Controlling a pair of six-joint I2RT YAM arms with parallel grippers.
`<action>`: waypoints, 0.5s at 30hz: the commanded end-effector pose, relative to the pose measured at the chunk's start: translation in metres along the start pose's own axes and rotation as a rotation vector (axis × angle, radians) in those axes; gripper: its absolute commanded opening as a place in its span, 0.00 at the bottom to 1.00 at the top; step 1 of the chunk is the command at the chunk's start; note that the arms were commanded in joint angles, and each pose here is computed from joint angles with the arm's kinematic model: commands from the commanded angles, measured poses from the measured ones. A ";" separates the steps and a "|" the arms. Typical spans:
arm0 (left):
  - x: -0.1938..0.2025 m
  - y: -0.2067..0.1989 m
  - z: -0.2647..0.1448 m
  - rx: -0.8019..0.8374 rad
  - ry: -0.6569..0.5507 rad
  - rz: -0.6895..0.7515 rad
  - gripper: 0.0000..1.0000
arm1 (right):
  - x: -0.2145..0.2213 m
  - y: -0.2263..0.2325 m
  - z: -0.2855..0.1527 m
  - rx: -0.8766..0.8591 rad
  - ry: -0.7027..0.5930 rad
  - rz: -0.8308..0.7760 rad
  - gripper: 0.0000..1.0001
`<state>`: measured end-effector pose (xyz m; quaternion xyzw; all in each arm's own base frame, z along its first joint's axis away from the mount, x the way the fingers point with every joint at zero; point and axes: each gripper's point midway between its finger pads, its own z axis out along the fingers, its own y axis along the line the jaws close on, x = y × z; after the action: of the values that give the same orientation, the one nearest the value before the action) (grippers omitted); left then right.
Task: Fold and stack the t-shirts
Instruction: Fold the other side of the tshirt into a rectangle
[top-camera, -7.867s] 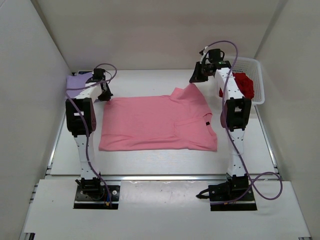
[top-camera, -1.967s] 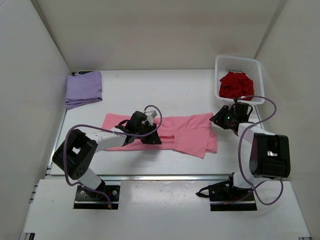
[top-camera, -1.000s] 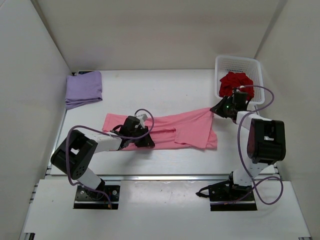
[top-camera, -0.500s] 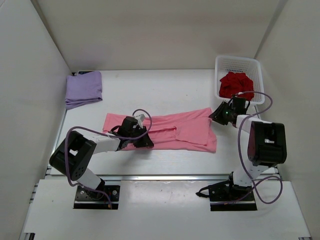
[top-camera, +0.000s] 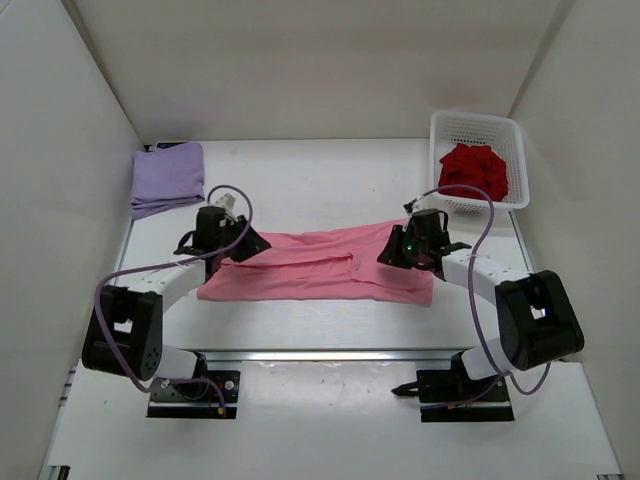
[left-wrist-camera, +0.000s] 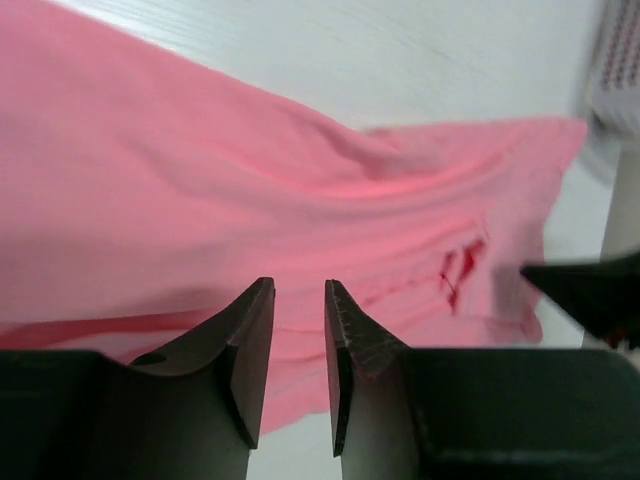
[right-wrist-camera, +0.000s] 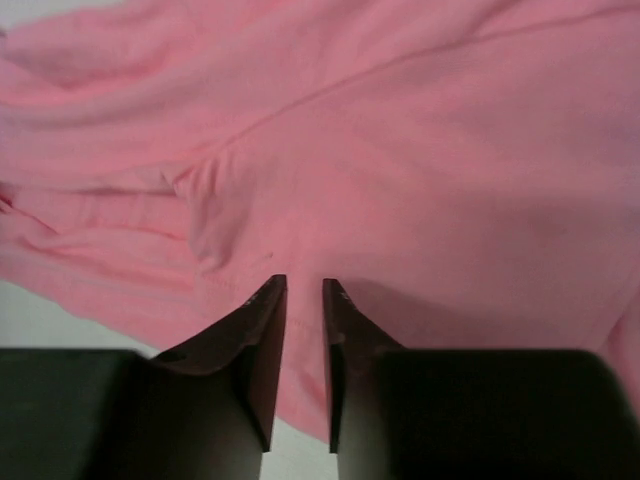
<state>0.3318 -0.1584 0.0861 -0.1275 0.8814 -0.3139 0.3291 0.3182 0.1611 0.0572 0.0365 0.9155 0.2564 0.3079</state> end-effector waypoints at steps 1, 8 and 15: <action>-0.008 0.045 -0.015 -0.105 -0.038 -0.114 0.38 | 0.014 0.004 -0.005 0.023 0.023 -0.121 0.22; -0.027 0.094 -0.043 -0.285 -0.153 -0.155 0.39 | 0.012 0.046 0.003 -0.025 0.051 -0.290 0.37; -0.035 0.116 -0.056 -0.390 -0.176 -0.157 0.40 | 0.028 0.069 0.024 -0.011 0.119 -0.439 0.34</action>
<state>0.3157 -0.0373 0.0509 -0.2860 0.8825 -0.1735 0.3307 0.2969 0.2312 0.0594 -0.1459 0.9188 0.2186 0.2946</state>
